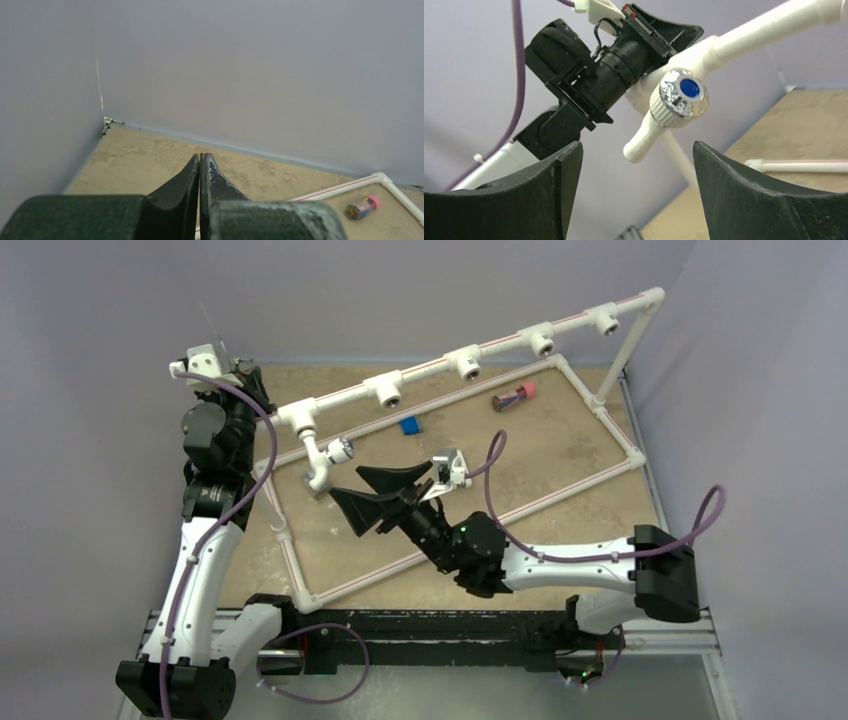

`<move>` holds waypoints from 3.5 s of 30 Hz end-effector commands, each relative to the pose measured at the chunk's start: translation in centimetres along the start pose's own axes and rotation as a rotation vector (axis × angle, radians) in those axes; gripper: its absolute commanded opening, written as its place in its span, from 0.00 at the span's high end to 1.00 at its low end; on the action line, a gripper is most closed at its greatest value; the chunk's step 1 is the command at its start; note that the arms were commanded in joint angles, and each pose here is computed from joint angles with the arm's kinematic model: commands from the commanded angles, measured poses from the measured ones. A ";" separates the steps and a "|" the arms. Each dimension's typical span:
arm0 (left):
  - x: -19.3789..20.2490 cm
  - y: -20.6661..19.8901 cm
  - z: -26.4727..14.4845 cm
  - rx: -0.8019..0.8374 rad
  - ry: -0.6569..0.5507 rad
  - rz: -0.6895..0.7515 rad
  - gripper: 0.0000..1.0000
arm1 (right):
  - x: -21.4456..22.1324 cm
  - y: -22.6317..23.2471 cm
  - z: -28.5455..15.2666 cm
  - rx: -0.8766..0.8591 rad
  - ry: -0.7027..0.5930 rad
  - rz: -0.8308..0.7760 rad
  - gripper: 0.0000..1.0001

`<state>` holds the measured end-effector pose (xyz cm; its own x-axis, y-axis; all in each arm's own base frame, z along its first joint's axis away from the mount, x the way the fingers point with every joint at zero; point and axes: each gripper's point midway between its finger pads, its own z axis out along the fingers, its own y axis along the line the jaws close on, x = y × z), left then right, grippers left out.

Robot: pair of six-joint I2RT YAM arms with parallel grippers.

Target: Install the water faucets

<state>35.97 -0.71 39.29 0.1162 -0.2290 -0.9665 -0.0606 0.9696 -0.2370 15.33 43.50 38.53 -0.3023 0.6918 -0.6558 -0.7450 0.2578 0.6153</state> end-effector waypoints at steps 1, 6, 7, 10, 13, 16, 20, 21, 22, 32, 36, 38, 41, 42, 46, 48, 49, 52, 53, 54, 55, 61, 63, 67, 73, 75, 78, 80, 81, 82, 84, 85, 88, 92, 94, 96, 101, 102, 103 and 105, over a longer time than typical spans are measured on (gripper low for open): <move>12.0 0.5 -2.2 0.022 0.412 0.031 1.00 | -2.7 0.6 -0.1 -0.056 0.024 -0.437 0.19; 12.0 0.5 -2.2 0.024 0.412 0.031 1.00 | -3.7 0.0 0.1 -0.094 0.115 -0.908 0.19; 12.0 0.5 -2.2 0.024 0.411 0.030 1.00 | -3.7 -0.2 0.0 -0.107 0.142 -0.988 0.20; 12.0 0.5 -2.2 0.024 0.411 0.031 1.00 | -5.0 0.6 -0.1 -0.161 0.132 -1.213 0.21; 11.9 0.4 -2.2 0.027 0.409 0.030 1.00 | -5.7 1.1 -0.4 -0.217 0.111 -1.448 0.20; 12.0 0.4 -2.2 0.029 0.411 0.029 1.00 | -5.8 1.4 -0.4 -0.259 0.102 -1.672 0.20; 11.9 0.4 -2.2 0.027 0.410 0.030 1.00 | -5.5 1.3 -0.1 -0.278 0.093 -1.966 0.19; 11.9 0.4 -2.2 0.027 0.410 0.030 1.00 | -5.5 1.3 0.1 -0.283 0.091 -2.030 0.18; 11.9 0.4 -2.2 0.027 0.411 0.030 1.00 | -5.3 1.3 0.3 -0.292 0.094 -2.087 0.18; 11.9 0.5 -2.2 0.023 0.409 0.031 1.00 | -3.1 2.3 2.7 -0.298 0.099 -2.402 0.18; 11.9 0.5 -2.2 0.024 0.409 0.030 1.00 | -2.1 2.5 3.8 -0.299 0.104 -2.418 0.18; 11.9 0.4 -2.2 0.026 0.409 0.030 1.00 | -1.6 2.5 4.2 -0.300 0.108 -2.417 0.18; 11.9 0.5 -2.2 0.025 0.408 0.030 1.00 | -1.1 3.0 4.9 -0.318 0.089 -2.406 0.21; 11.9 0.5 -2.2 0.025 0.408 0.030 1.00 | -1.1 2.8 5.2 -0.311 0.099 -2.398 0.23; 11.9 0.4 -2.2 0.026 0.408 0.030 1.00 | -1.0 2.1 5.8 -0.284 0.122 -2.377 0.30; 11.9 0.4 -2.2 0.027 0.409 0.028 1.00 | -1.1 1.9 6.0 -0.274 0.124 -2.356 0.34; 11.9 0.4 -2.2 0.029 0.410 0.029 1.00 | -1.1 1.6 6.2 -0.269 0.133 -2.351 0.36; 11.9 0.4 -2.2 0.029 0.409 0.029 1.00 | -1.1 0.8 6.5 -0.239 0.160 -2.332 0.47; 11.9 0.4 -2.2 0.029 0.410 0.029 1.00 | -1.1 0.5 6.6 -0.230 0.166 -2.322 0.52; 11.9 0.4 -2.2 0.028 0.410 0.029 1.00 | -1.2 0.3 6.7 -0.220 0.172 -2.310 0.56; 11.9 0.4 -2.2 0.027 0.409 0.029 1.00 | -1.2 0.1 6.7 -0.212 0.178 -2.301 0.61; 11.9 0.4 -2.2 0.026 0.409 0.030 1.00 | -1.2 -1.0 6.6 -0.164 0.205 -2.204 0.88; 11.9 0.4 -2.2 0.026 0.409 0.030 1.00 | -1.2 -1.0 6.6 -0.148 0.194 -2.146 0.99; 11.9 0.4 -2.2 0.027 0.410 0.030 1.00 | -1.1 -0.5 6.9 -0.123 0.149 -1.914 1.00; 11.9 0.4 -2.2 0.026 0.409 0.030 1.00 | 0.1 0.3 7.4 -0.125 0.121 -1.428 1.00; 11.9 0.5 -2.2 0.025 0.408 0.030 1.00 | 0.9 0.4 7.5 -0.114 0.121 -1.258 1.00; 11.8 0.5 -2.2 0.023 0.407 0.030 1.00 | 1.8 0.6 7.3 -0.092 0.084 -0.981 1.00; 11.8 0.5 -2.2 0.021 0.405 0.031 1.00 | 2.3 0.9 7.0 -0.086 0.057 -0.803 1.00; 11.8 0.6 -2.2 0.019 0.404 0.032 1.00 | 2.3 1.1 6.9 -0.079 0.038 -0.721 1.00; 11.7 0.5 -2.2 0.020 0.404 0.031 1.00 | 2.5 1.2 6.8 -0.073 0.025 -0.627 1.00; 11.8 0.6 -2.2 0.019 0.404 0.031 1.00 | 2.2 1.8 6.7 -0.068 -0.014 -0.438 1.00; 11.7 0.5 -2.2 0.020 0.404 0.031 1.00 | 2.0 2.1 6.6 -0.070 -0.032 -0.354 1.00; 11.7 0.5 -2.2 0.020 0.404 0.031 1.00 | 1.4 2.8 6.5 -0.066 -0.075 -0.109 1.00; 11.7 0.5 -2.3 0.021 0.401 0.031 1.00 | 0.8 3.2 6.4 -0.057 -0.117 0.169 1.00; 11.6 0.6 -2.3 0.019 0.400 0.031 1.00 | 0.7 3.5 6.4 -0.063 -0.124 0.292 1.00; 11.6 0.5 -2.3 0.021 0.398 0.030 1.00 | 0.4 3.9 6.4 -0.075 -0.136 0.406 1.00; 11.6 0.5 -2.3 0.021 0.400 0.030 1.00 | -0.6 4.4 6.4 -0.094 -0.156 0.600 1.00; 11.7 0.5 -2.3 0.024 0.401 0.030 1.00 | -0.7 4.4 6.4 -0.094 -0.157 0.622 1.00; 11.7 0.5 -2.3 0.024 0.400 0.029 1.00 | -0.8 4.5 6.3 -0.094 -0.155 0.643 1.00; 11.7 0.4 -2.3 0.025 0.401 0.029 1.00 | -0.8 4.4 6.1 -0.093 -0.149 0.672 0.97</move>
<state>36.21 -0.24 39.36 0.1266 -0.2283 -0.9653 -0.0806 0.9676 -0.2394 18.14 49.60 38.87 -0.4705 0.8145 -0.3394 -0.5470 0.0326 0.8365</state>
